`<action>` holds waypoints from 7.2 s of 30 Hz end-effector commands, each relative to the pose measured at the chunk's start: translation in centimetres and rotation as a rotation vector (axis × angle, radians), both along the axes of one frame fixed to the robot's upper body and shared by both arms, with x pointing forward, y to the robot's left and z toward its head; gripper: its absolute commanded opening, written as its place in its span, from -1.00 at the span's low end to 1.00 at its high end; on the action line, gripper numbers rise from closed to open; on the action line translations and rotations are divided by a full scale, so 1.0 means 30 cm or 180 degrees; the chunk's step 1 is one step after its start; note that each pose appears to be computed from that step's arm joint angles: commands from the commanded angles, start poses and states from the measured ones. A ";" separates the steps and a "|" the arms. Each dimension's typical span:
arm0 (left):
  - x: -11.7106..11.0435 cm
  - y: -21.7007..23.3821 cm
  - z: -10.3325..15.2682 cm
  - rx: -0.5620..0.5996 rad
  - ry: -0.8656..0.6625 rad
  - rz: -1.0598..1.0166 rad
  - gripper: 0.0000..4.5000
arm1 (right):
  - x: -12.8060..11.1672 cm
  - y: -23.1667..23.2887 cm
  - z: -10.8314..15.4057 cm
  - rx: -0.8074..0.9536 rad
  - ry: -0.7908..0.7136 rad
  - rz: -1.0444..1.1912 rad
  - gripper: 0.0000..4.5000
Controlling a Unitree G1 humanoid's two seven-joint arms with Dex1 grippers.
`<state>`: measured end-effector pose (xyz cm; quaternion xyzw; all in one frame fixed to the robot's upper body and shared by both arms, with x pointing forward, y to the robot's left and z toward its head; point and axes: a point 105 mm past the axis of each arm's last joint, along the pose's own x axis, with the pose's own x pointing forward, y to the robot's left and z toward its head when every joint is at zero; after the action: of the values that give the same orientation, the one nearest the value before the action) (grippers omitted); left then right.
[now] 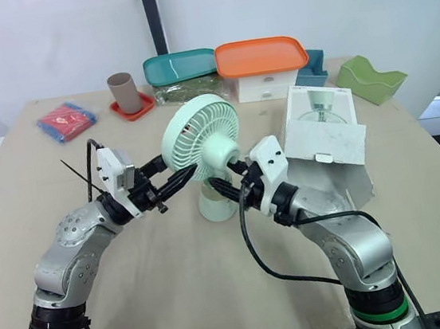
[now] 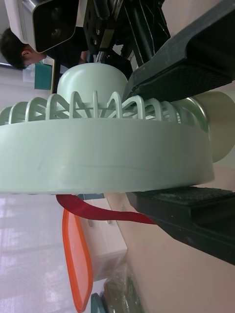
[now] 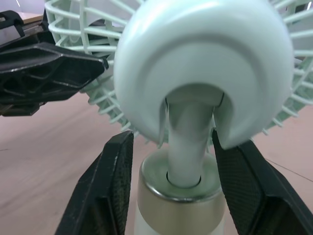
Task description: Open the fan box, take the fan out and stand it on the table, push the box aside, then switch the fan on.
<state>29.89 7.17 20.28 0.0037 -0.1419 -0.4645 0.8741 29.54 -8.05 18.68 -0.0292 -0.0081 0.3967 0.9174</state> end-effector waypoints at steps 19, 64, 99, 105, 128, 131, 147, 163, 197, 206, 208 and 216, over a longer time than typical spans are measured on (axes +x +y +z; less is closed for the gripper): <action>-0.024 -0.020 0.037 -0.0092 -0.0177 0.0047 -0.11 | 0.002 0.015 0.007 -0.0017 0.0039 0.0080 0.11; -0.058 0.234 -0.021 0.0067 0.0544 -0.0043 0.95 | 0.018 -0.019 0.006 0.0020 -0.0089 0.0586 -0.81; -0.203 0.162 -0.288 0.1021 0.0982 -0.0568 -0.99 | -0.135 0.042 -0.032 -0.0426 -0.0310 0.2703 -0.81; -0.190 0.122 -0.303 0.1053 0.0930 -0.0628 -0.99 | -0.129 0.044 -0.040 -0.0404 -0.0314 0.2641 -0.81; -0.213 0.068 -0.334 0.1114 0.1024 -0.0901 -0.99 | -0.146 0.054 -0.051 -0.0344 -0.0273 0.2632 -0.81; -0.215 0.069 -0.339 0.1130 0.1066 -0.0921 -0.99 | -0.145 0.053 -0.053 -0.0347 -0.0266 0.2623 -0.81; -0.193 0.061 -0.329 0.1157 0.0959 -0.0878 -0.99 | -0.145 0.051 -0.057 -0.0340 -0.0255 0.2596 -0.81; -0.208 0.052 -0.327 0.1140 0.0969 -0.0933 -0.99 | -0.149 0.052 -0.063 -0.0333 -0.0208 0.2615 -0.81; -0.248 0.269 -0.269 0.0878 0.0568 -0.0213 -0.99 | -0.107 0.040 0.039 -0.0252 -0.0400 0.2553 -0.81; -0.220 0.268 -0.276 0.0725 0.0629 -0.0154 -0.99 | -0.028 0.069 0.140 -0.0275 -0.0586 0.2736 -0.81; -0.218 0.263 -0.268 0.0724 0.0610 -0.0188 -0.99 | 0.009 0.072 0.141 -0.0328 -0.0585 0.2761 -0.81; -0.216 0.237 -0.236 0.0666 0.0547 -0.0233 -0.99 | 0.125 0.079 0.151 -0.0329 -0.0530 0.2687 -0.81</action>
<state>23.79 14.84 12.29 0.0463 0.0007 -0.4986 0.8656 33.38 -5.70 21.40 -0.0893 -0.0361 0.7291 0.6776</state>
